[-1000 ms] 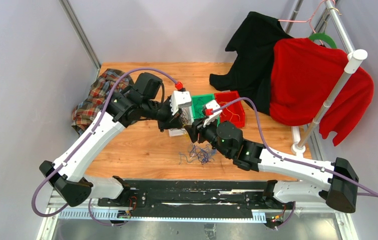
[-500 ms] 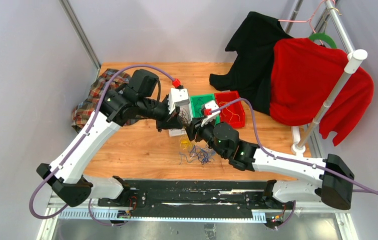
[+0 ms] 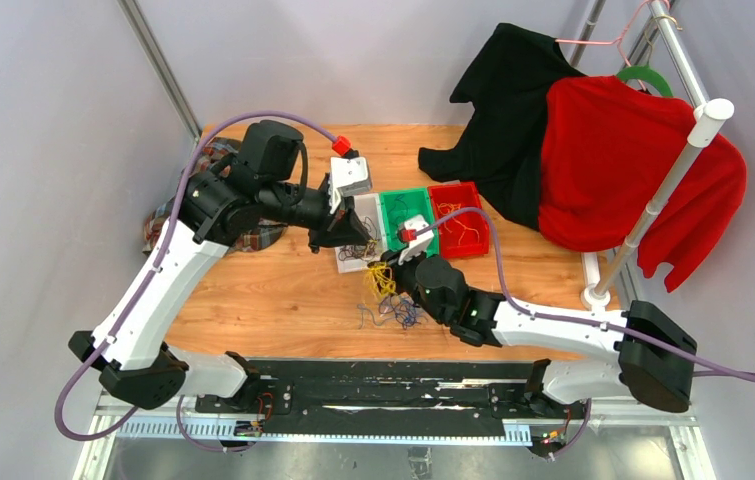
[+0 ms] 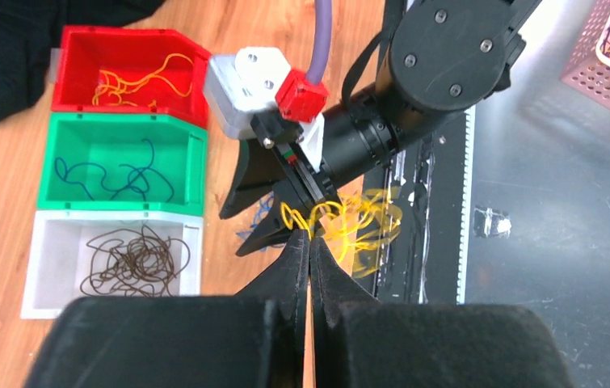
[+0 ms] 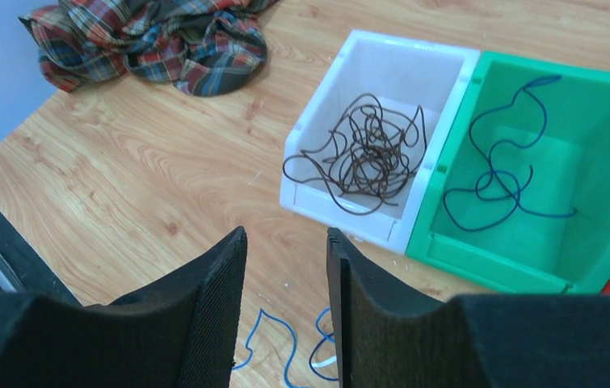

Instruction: Untangle the cables

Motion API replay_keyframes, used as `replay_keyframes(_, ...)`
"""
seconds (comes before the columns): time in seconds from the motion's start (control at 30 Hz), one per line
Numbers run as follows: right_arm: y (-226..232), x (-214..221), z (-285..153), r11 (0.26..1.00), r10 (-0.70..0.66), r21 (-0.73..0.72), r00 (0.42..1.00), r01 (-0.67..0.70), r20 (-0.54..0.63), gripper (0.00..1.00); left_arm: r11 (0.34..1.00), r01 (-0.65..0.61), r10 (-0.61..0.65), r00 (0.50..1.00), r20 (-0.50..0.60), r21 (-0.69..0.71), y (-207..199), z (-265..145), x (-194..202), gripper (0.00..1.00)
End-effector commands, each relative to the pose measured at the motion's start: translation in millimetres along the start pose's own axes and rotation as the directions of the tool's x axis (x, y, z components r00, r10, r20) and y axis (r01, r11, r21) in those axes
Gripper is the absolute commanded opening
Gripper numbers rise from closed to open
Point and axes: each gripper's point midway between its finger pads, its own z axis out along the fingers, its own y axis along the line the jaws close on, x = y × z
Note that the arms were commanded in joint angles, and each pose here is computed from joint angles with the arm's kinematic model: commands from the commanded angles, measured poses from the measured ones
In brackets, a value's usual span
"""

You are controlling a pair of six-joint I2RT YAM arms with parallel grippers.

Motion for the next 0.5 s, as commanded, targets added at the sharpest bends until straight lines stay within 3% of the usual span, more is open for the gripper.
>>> replay_keyframes(0.0,-2.2,14.3,-3.8,0.999,0.027,0.021,1.000,-0.027,-0.007,0.41,1.000,-0.002,0.002,1.000,0.029,0.010,-4.9,-4.6,-14.2,0.00)
replay_keyframes(0.07,-8.6,14.4,-9.8,0.999,0.024,0.041,1.000,-0.024,-0.004,0.43,1.000,-0.002,0.002,1.000,0.028,0.004,-4.0,-4.8,-14.2,0.00)
replay_keyframes(0.23,-18.1,-41.0,-37.7,0.998,0.016,0.052,0.991,-0.024,0.134,0.69,1.000,0.008,-0.008,1.000,-0.005,-0.025,2.6,-1.6,-3.4,0.00)
replay_keyframes(0.47,9.2,-98.8,-65.4,0.993,-0.060,-0.087,0.969,0.082,0.240,0.72,0.998,0.027,-0.029,0.999,-0.037,-0.053,10.1,2.1,6.6,0.01)
